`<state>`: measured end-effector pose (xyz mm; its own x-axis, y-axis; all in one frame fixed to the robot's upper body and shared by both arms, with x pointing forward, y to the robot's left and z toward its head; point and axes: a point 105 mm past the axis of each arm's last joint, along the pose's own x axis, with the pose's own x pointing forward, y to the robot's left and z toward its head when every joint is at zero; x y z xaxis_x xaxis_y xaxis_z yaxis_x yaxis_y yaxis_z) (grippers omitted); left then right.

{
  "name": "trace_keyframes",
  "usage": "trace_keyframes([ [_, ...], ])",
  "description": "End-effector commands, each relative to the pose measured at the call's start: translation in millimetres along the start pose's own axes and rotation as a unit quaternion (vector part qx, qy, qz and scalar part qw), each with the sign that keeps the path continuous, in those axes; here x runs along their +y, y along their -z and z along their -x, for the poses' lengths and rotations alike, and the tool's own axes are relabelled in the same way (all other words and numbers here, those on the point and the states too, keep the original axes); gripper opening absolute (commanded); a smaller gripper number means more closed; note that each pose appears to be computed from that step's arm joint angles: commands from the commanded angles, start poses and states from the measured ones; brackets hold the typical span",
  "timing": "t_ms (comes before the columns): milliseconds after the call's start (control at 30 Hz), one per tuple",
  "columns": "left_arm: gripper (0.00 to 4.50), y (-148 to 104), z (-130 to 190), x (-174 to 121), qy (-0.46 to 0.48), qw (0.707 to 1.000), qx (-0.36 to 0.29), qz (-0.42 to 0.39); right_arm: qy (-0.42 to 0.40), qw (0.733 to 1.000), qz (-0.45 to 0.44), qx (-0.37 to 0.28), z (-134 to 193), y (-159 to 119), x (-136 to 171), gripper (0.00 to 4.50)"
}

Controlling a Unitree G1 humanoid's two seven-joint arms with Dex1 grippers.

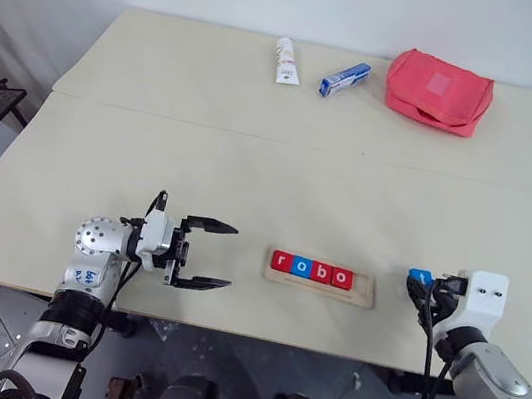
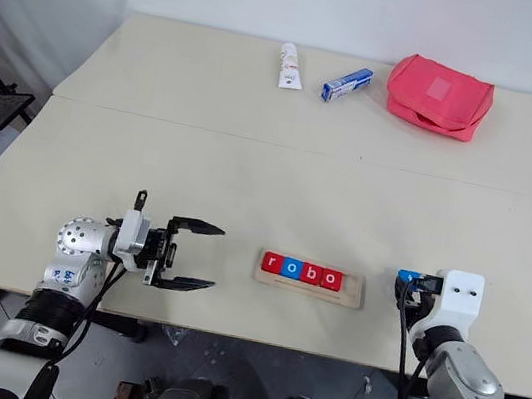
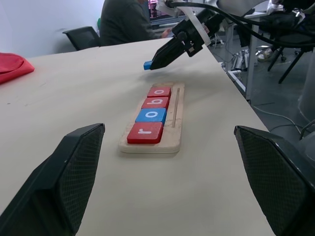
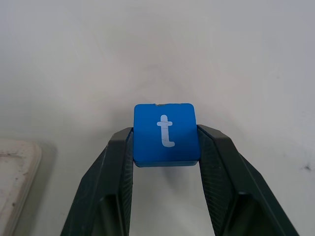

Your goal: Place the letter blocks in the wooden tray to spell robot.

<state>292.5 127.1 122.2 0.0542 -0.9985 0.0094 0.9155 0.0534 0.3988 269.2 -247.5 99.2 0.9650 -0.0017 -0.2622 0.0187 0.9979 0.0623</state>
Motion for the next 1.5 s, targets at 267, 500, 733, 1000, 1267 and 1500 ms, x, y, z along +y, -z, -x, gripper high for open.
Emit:
trace_keyframes([
  [267,4.50,-5.4,1.5,0.6,0.003,1.000,-0.002,-0.013,-0.034,0.999,0.034,-0.018,12.7,-8.9,5.5,4.47],
  [500,4.50,-4.3,-0.4,-2.5,-0.002,1.000,-0.005,-0.010,-0.232,0.930,0.275,0.076,24.0,-16.7,1.2,4.47],
  [733,4.50,-4.7,-3.6,-3.6,-0.006,1.000,-0.008,-0.012,-0.315,0.857,0.384,0.137,11.5,-27.8,-22.8,4.47],
  [1000,4.50,-6.5,1.5,-12.3,-0.025,1.000,-0.003,-0.013,-0.382,0.778,0.468,0.174,-23.4,-35.7,-36.4,4.47],
  [1267,4.50,-7.4,5.9,-16.3,-0.043,0.999,0.005,-0.013,-0.420,0.744,0.478,0.203,-33.1,-31.3,-37.7,3.89],
  [1500,4.50,-6.1,5.0,-16.0,-0.046,0.999,0.005,-0.012,-0.417,0.750,0.477,0.191,-34.6,-37.3,-35.8,1.63],
])
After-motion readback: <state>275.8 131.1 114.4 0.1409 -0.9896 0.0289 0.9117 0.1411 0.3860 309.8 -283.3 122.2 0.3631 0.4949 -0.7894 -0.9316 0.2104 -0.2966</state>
